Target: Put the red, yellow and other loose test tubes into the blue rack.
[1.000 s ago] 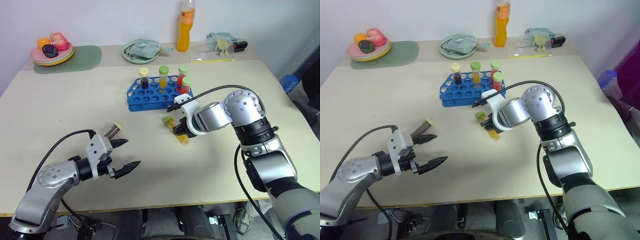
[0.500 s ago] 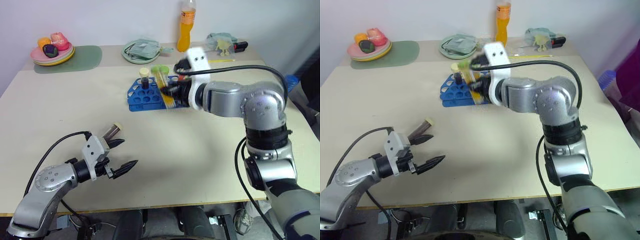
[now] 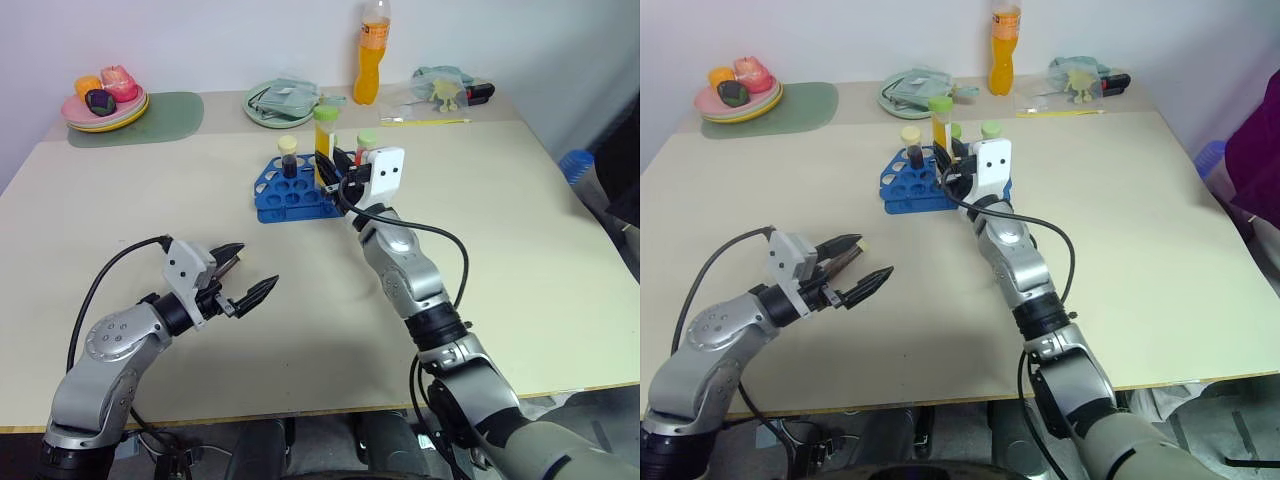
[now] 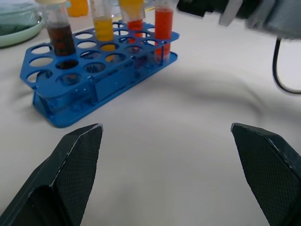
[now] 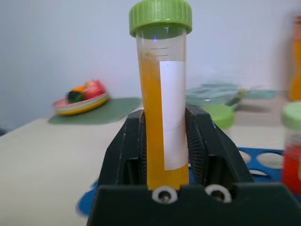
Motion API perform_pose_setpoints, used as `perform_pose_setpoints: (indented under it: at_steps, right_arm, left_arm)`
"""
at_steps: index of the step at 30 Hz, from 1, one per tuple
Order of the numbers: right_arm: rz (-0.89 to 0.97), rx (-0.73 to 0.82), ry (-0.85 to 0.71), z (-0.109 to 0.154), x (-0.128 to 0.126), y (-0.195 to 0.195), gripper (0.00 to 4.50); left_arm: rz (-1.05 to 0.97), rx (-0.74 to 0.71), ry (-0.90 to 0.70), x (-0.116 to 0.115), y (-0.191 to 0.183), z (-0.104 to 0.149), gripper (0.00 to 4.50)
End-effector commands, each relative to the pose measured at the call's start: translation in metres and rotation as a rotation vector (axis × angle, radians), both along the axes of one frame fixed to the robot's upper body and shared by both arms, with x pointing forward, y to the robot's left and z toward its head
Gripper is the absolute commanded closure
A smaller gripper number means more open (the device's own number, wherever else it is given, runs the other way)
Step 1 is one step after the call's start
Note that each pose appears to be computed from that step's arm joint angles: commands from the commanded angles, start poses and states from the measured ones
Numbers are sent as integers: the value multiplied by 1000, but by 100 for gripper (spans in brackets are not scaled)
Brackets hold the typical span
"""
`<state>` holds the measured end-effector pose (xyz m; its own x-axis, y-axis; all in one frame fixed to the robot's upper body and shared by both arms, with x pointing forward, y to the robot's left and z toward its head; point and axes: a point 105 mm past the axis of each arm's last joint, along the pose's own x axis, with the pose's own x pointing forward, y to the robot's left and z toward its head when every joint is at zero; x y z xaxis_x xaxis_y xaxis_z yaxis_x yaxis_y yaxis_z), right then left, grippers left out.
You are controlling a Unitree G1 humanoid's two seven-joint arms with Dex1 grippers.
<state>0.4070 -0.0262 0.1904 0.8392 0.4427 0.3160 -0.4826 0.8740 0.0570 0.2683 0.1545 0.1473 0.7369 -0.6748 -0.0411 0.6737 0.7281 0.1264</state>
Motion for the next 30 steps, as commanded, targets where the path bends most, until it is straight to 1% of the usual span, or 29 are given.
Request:
perform_pose_setpoints:
  at_steps: [1,5,11,19,25,30]
  right_arm:
    - [-16,-1,-82,11,4,-1,369]
    - [-48,-29,-60,-3,12,-4,369]
    - [-67,-47,-49,-12,17,-3,369]
    - [-75,-61,-54,-18,18,0,369]
    - [-71,-76,-58,-34,11,-4,369]
    - [-79,-70,-62,-41,9,-6,369]
  left_arm:
    - [-1,-23,-60,-4,-3,21,0]
    - [3,-35,-64,-8,-6,28,0]
    - [7,-34,-56,-9,-6,31,0]
    - [2,-30,-51,-9,-6,30,0]
    - [1,-30,-44,-11,-5,26,0]
    - [-3,-30,-42,-12,-6,25,0]
